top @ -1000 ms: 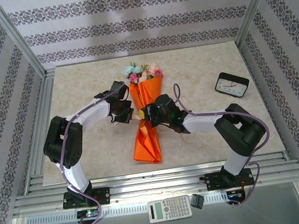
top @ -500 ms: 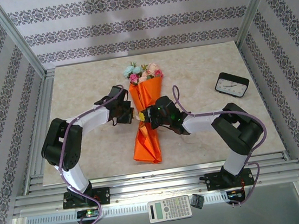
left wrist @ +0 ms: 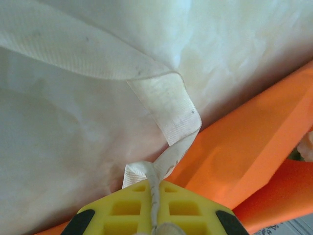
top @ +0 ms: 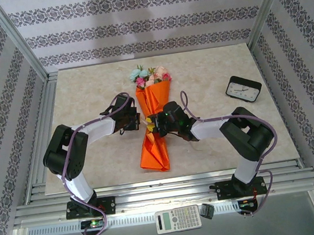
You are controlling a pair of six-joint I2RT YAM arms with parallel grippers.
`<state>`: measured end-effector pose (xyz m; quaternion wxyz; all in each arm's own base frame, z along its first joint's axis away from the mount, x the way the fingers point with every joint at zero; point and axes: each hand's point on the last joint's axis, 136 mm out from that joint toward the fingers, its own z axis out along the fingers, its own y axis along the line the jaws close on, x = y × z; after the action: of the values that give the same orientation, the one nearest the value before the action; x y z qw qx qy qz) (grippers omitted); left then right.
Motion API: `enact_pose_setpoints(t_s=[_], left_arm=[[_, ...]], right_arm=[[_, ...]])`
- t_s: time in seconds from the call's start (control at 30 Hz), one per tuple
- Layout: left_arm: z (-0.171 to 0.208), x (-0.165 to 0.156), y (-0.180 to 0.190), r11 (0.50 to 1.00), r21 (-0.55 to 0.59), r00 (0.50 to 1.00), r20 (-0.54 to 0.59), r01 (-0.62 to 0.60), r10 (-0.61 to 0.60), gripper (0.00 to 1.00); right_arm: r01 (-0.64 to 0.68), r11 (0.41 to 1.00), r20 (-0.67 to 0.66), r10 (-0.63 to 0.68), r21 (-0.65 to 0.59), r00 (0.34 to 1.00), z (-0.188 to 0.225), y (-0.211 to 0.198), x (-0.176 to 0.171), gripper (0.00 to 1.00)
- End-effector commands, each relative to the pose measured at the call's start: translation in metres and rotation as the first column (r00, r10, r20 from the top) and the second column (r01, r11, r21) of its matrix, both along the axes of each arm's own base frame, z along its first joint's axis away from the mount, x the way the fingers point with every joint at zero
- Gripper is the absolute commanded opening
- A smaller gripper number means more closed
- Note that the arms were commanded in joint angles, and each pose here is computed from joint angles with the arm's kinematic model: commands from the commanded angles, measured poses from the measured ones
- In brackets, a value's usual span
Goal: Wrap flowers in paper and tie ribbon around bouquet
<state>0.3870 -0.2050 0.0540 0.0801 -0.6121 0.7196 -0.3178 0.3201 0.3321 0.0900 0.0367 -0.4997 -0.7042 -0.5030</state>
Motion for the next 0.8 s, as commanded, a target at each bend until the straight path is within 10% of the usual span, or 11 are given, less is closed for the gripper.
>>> enact_pose_setpoints(t_s=[0.0, 0.77], left_arm=[[0.022, 0.009, 0.001, 1.0, 0.001, 0.995, 0.095, -0.012, 0.012, 0.0], [0.025, 0.004, -0.005, 0.999, 0.027, 0.989, 0.145, 0.038, -0.042, 0.0]], right_arm=[[-0.012, 1.0, 0.028, 0.012, -0.008, 1.0, 0.03, -0.013, 0.002, 0.36], [0.074, 0.997, -0.176, -0.075, -0.012, 0.981, 0.025, 0.01, 0.017, 0.45]])
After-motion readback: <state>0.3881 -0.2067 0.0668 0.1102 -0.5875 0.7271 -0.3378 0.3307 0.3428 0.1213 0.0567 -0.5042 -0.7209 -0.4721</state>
